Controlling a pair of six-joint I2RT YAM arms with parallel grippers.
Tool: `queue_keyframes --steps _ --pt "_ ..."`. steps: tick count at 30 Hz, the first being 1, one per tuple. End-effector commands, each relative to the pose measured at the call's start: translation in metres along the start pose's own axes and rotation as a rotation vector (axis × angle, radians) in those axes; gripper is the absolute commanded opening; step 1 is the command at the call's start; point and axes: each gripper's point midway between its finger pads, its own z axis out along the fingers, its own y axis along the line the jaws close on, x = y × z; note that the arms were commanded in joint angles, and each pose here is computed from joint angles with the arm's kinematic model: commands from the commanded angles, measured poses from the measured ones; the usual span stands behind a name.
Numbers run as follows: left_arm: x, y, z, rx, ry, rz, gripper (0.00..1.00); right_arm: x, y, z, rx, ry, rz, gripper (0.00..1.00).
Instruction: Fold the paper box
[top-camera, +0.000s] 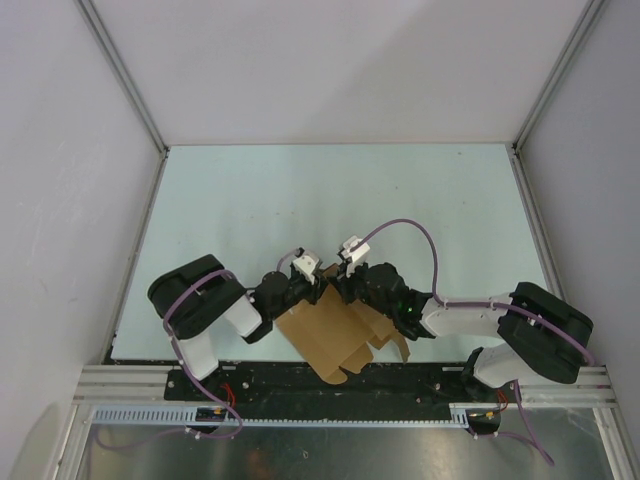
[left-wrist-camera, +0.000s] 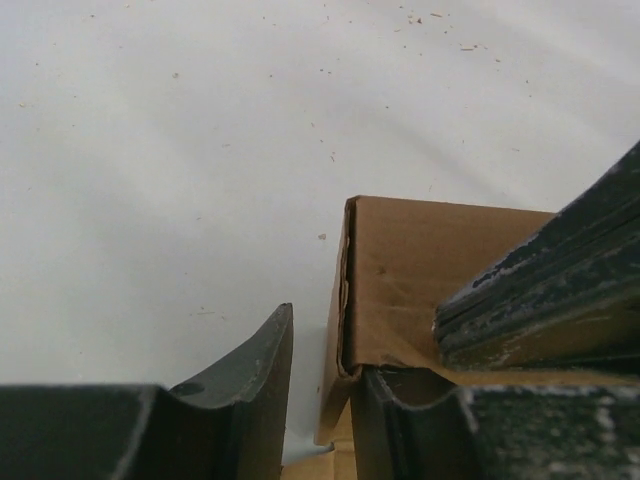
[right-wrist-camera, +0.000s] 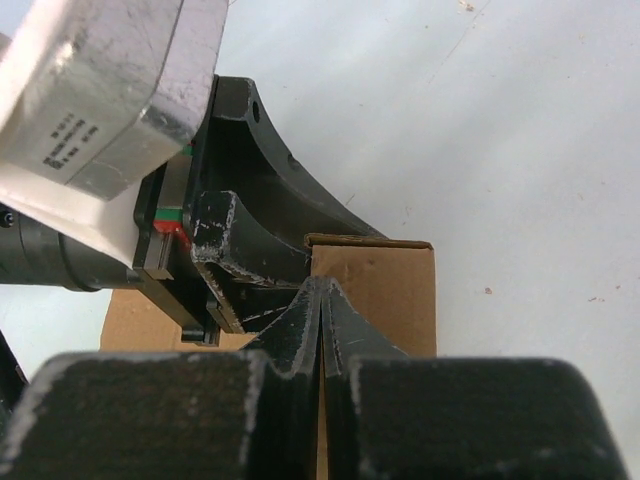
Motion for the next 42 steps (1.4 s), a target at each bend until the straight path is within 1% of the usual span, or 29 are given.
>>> queue_keyframes --steps 1,6,9,14,16,19,20,22,23,24,28,30,31,34,36,37,39,42 --pt "-0.099 -0.002 0.006 -0.021 -0.39 -0.01 0.3 -0.004 -0.001 0.004 0.013 -0.002 0.006 0.0" --pt "-0.098 0.0 0.011 -0.035 -0.389 -0.01 0.17 -0.006 -0.001 0.003 0.009 -0.006 0.01 0.0" --pt "-0.098 -0.001 0.014 -0.03 -0.389 -0.011 0.11 -0.006 -0.001 0.003 0.006 -0.005 0.012 0.0" --pt "-0.1 -0.002 0.014 -0.027 -0.394 -0.016 0.05 -0.007 -0.001 0.003 0.004 -0.006 0.018 0.0" --pt "-0.1 -0.003 0.013 -0.029 -0.394 -0.017 0.0 -0.008 -0.001 0.003 0.002 -0.009 0.018 0.0" --pt "-0.1 -0.002 0.011 -0.034 -0.394 -0.014 0.0 -0.012 0.0 0.002 -0.002 -0.022 0.02 0.07" --pt "-0.099 -0.002 0.01 -0.038 -0.393 -0.012 0.0 -0.015 0.0 0.001 -0.002 -0.028 0.017 0.13" --pt "-0.1 0.0 0.008 -0.049 -0.395 -0.005 0.0 -0.026 0.002 -0.003 -0.013 -0.057 0.017 0.2" --pt "-0.101 0.003 0.006 -0.065 -0.397 -0.007 0.0 -0.032 0.001 -0.005 -0.01 -0.071 0.02 0.25" --pt "-0.101 0.005 0.004 -0.079 -0.399 -0.007 0.0 -0.046 0.001 -0.011 -0.012 -0.107 0.026 0.27" --pt "-0.099 0.017 -0.005 -0.149 -0.396 -0.017 0.0 -0.075 -0.005 -0.025 0.014 -0.165 0.021 0.37" --pt "-0.1 0.026 -0.01 -0.199 -0.402 -0.03 0.0 -0.087 -0.009 -0.031 0.04 -0.186 0.023 0.38" --pt "-0.097 0.029 -0.014 -0.218 -0.395 -0.033 0.0 -0.098 -0.014 -0.038 0.068 -0.219 0.041 0.39" --pt "-0.097 0.039 -0.025 -0.273 -0.397 -0.034 0.0 -0.111 -0.028 -0.051 0.133 -0.255 0.061 0.4" --pt "-0.099 0.043 -0.032 -0.296 -0.403 -0.02 0.0 -0.106 -0.039 -0.057 0.189 -0.232 0.063 0.4" --pt "-0.097 0.045 -0.037 -0.31 -0.396 -0.013 0.0 -0.106 -0.051 -0.06 0.248 -0.231 0.072 0.4" --pt "-0.099 0.049 -0.043 -0.336 -0.402 0.002 0.0 -0.096 -0.066 -0.066 0.314 -0.193 0.105 0.4" --pt "-0.094 0.064 -0.056 -0.438 -0.384 0.03 0.0 -0.081 -0.082 -0.073 0.363 -0.135 0.178 0.36"
